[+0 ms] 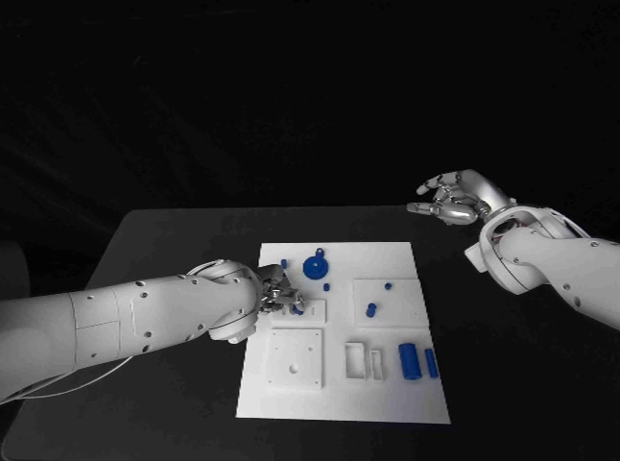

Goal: Assemble the parts on the task board

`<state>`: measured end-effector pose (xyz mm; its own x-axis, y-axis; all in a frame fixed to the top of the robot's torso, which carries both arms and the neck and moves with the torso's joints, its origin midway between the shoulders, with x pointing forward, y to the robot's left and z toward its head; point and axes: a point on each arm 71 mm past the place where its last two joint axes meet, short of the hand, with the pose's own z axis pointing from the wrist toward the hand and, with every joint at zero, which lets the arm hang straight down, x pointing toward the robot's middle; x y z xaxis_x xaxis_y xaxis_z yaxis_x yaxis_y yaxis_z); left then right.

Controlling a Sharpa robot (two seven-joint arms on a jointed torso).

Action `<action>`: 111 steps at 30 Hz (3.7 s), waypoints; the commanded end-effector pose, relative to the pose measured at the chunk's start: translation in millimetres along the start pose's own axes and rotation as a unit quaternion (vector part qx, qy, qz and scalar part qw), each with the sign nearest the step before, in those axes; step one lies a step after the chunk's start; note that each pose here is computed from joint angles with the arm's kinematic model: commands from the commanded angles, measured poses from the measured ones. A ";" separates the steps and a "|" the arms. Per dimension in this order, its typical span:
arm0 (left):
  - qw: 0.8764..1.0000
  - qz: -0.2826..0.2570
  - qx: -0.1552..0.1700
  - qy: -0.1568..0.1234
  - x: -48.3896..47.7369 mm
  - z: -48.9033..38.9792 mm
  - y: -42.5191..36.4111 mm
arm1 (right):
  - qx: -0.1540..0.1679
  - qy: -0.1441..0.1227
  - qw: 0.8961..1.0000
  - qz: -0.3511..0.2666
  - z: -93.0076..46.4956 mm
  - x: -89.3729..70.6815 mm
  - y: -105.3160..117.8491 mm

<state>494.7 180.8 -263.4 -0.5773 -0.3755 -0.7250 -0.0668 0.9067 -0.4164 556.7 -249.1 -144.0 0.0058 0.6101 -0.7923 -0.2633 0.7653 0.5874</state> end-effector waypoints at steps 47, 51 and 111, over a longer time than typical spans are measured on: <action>0.993 -0.045 0.036 -0.100 4.9 -13.3 2.6 | -0.002 0.005 1.000 -0.002 -0.8 -1.3 -2.2; 0.994 -0.046 0.032 -0.098 11.3 -11.3 4.7 | -0.002 0.005 1.000 -0.002 -0.7 -1.1 -1.9; 0.998 -0.013 0.018 -0.059 24.4 -6.7 13.0 | 0.001 0.006 1.000 -0.002 -0.9 -1.6 -4.1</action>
<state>476.0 184.9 -279.6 -0.4521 -0.4367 -0.7778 -0.0461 0.8822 -0.4686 557.1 -254.9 -144.8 0.0078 0.6082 -0.7938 -0.2532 0.7691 0.5868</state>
